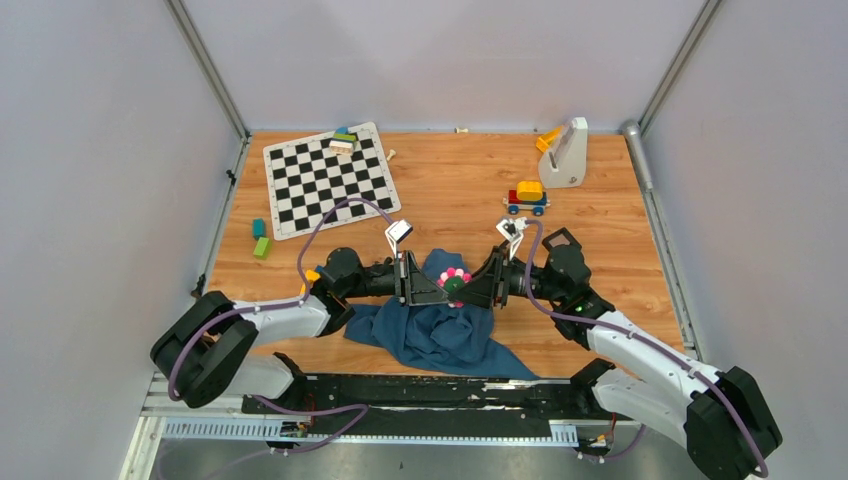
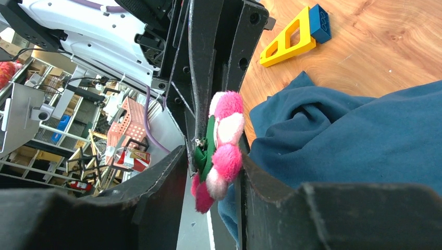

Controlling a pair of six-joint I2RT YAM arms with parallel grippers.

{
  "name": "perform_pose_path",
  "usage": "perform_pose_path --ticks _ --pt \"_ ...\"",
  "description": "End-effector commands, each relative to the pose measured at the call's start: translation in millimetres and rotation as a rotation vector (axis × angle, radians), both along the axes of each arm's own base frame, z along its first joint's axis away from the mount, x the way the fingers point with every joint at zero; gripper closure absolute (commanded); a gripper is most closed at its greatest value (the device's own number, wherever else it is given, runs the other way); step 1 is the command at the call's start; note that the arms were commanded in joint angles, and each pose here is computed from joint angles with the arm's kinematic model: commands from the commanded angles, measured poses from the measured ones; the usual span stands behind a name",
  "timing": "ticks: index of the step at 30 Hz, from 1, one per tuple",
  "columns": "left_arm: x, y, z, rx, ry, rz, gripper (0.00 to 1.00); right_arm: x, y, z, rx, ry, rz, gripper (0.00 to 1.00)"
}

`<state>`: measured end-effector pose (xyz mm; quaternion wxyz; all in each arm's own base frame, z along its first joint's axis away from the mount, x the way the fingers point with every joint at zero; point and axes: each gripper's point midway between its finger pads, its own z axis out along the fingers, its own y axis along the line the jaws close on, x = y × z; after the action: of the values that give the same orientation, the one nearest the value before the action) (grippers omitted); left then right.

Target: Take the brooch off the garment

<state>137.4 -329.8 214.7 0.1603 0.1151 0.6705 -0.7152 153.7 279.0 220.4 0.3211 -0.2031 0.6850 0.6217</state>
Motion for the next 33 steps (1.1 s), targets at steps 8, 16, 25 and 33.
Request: perform_pose_path --ticks 8,16,25,33 --pt "-6.2 -0.6 35.2 -0.077 -0.147 -0.020 1.00 5.2 -0.6 7.3 0.005 -0.018 -0.024 0.68" --pt "-9.6 -0.8 34.8 -0.066 -0.174 -0.025 1.00 6.1 0.2 5.0 0.002 0.001 -0.026 0.72" --pt "-13.9 -4.3 33.2 -0.043 -0.189 -0.038 1.00 4.8 0.6 2.8 -0.008 0.008 -0.014 0.74" --pt "-16.0 -5.4 34.5 -0.036 -0.199 -0.043 1.00 5.1 0.5 1.2 -0.012 0.019 -0.018 0.76"
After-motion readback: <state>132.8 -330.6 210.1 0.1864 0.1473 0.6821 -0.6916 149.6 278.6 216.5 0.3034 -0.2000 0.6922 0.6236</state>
